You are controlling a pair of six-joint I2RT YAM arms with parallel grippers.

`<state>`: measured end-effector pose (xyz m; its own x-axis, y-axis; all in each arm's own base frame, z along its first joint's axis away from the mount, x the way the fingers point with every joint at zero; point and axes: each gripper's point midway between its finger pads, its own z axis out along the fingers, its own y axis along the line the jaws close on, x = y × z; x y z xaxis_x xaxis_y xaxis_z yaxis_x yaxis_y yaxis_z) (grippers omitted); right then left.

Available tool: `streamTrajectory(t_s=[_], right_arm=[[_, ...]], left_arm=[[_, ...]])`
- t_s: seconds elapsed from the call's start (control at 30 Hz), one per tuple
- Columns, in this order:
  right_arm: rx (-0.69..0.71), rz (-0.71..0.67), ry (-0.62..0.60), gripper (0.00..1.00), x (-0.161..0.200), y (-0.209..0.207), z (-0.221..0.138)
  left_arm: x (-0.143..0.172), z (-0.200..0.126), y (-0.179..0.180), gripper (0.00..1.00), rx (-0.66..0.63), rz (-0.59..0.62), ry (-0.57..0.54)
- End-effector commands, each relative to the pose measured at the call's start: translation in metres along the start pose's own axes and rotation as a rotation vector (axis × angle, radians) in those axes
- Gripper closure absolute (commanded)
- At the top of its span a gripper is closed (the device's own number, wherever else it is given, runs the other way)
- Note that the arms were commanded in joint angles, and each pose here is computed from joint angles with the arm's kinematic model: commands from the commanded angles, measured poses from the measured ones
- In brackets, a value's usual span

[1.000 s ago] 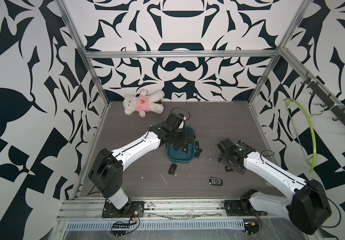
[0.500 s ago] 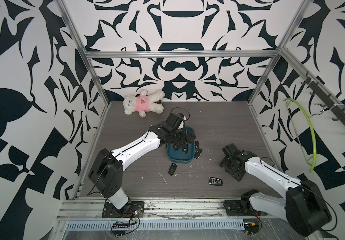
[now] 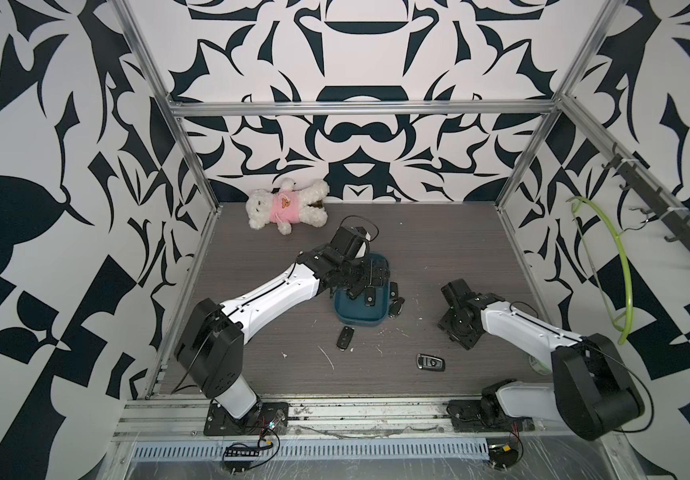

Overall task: Place the car key into the storage box
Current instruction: Pick up the car key from the center of the board.

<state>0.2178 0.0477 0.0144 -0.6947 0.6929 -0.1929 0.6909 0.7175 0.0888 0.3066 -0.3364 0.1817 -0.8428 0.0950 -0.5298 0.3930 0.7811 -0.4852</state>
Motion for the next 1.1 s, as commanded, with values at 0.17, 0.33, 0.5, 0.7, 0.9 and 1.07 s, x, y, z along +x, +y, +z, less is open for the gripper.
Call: streamTrajectory(t_s=[0.17, 0.33, 0.5, 0.7, 0.9, 1.07], right_arm=[[-0.021, -0.041, -0.015, 0.61, -0.007, 0.01, -0.005], [-0.006, -0.061, -0.056, 0.65, -0.015, 0.005, -0.019], [-0.039, -0.085, -0.074, 0.66, -0.02, 0.014, -0.035], [-0.067, -0.198, -0.161, 0.66, -0.024, 0.051, -0.064], [-0.106, -0.379, -0.235, 0.66, -0.014, 0.119, -0.1], [-0.153, -0.484, -0.223, 0.66, 0.01, 0.168, -0.109]], left_arm=[[0.003, -0.01, 0.001, 0.01, -0.005, 0.0, -0.016], [0.002, -0.01, 0.001, 0.01, -0.005, 0.0, -0.019], [0.002, -0.009, 0.0, 0.01, 0.001, -0.004, -0.017], [-0.002, -0.015, 0.004, 0.01, -0.025, -0.01, -0.047], [-0.009, -0.037, 0.02, 0.01, -0.115, -0.025, -0.135], [-0.012, -0.065, 0.045, 0.01, -0.215, -0.057, -0.223]])
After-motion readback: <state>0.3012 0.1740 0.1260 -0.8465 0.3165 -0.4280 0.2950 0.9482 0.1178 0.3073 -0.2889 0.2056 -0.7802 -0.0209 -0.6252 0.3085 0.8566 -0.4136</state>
